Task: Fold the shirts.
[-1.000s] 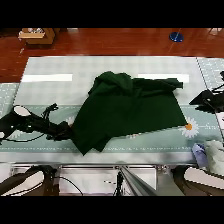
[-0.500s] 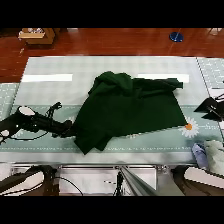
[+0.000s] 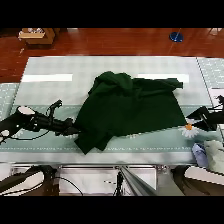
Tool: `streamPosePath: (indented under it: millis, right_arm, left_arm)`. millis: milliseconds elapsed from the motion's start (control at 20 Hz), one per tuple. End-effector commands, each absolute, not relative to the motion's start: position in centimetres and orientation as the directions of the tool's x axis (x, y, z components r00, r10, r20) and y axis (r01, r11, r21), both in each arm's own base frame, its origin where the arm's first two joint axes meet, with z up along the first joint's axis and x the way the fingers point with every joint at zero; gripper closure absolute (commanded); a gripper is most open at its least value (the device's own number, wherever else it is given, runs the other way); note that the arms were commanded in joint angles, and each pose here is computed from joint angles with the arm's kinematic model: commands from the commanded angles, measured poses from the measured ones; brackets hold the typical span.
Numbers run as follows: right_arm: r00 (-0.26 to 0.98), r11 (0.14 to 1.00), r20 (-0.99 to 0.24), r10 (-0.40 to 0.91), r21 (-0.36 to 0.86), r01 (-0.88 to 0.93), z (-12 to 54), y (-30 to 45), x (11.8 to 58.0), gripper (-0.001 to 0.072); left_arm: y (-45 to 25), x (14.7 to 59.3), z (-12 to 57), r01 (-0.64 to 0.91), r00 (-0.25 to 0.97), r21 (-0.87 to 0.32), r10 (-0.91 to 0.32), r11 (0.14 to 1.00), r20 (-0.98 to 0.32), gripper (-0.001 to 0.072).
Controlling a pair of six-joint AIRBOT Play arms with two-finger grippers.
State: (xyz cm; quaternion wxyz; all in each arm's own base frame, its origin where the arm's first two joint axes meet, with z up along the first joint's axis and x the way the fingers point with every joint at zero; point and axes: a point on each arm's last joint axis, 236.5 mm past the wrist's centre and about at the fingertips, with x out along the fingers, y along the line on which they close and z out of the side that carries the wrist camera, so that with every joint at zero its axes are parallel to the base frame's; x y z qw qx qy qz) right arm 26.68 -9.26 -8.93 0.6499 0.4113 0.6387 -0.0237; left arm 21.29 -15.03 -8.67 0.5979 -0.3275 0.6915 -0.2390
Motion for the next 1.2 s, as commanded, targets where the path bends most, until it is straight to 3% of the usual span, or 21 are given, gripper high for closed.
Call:
streamPosePath:
  millis: [0, 200, 350, 450, 500, 650, 850, 1000, 1150]
  right_arm:
    - [0.237, 0.6, -0.815, 0.529, 0.557, 0.575, -9.8, -8.4, 27.8, 0.0138]
    - [0.221, 0.585, -0.813, 0.539, 0.55, 0.596, -10.9, -7.9, 27.3, 0.0139]
    - [0.169, 0.642, -0.831, 0.529, 0.523, 0.561, -12.2, -6.1, 27.6, 0.0173]
    - [0.171, 0.67, -0.832, 0.527, 0.531, 0.519, -11.9, -4.6, 29.0, 0.0651]
    - [0.194, 0.665, -0.82, 0.539, 0.556, 0.499, -11.0, -4.1, 30.1, 0.0686]
    - [0.347, 0.646, -0.741, 0.575, 0.671, 0.363, -4.2, -3.7, 34.4, 0.0687]
    - [0.623, 0.66, -0.517, 0.587, 0.751, 0.001, 14.1, -1.9, 38.7, 0.0687]
    - [0.798, 0.763, -0.333, 0.503, 0.605, -0.229, 28.9, -0.1, 37.0, 0.0687]
    - [0.916, 0.846, -0.126, 0.381, 0.446, -0.29, 40.6, 1.4, 33.2, 0.0687]
  left_arm:
    - [-15.3, 21.5, -8.4, -0.165, -0.06, -0.735, -0.751, 0.658, -0.658, 0.0685]
    - [-15.3, 21.8, -8.3, -0.153, -0.055, -0.737, -0.75, 0.658, -0.659, 0.0685]
    - [-15.3, 23.0, -7.6, -0.133, -0.031, -0.742, -0.751, 0.657, -0.659, 0.0685]
    - [-15.2, 24.2, -6.8, -0.105, -0.01, -0.746, -0.751, 0.657, -0.66, 0.0685]
    - [-15.2, 24.9, -6.0, -0.082, 0.0, -0.75, -0.753, 0.656, -0.658, 0.0685]
    - [-15.1, 28.8, -0.6, 0.037, 0.065, -0.783, -0.783, 0.621, -0.619, 0.0685]
    - [-14.3, 35.6, 16.5, 0.343, 0.339, -0.781, -0.845, 0.521, -0.414, 0.0685]
    - [-13.3, 35.4, 31.3, 0.6, 0.51, -0.572, -0.818, 0.559, -0.265, 0.0685]
    - [-13.4, 30.9, 43.1, 0.727, 0.616, -0.277, -0.775, 0.628, -0.141, 0.0685]
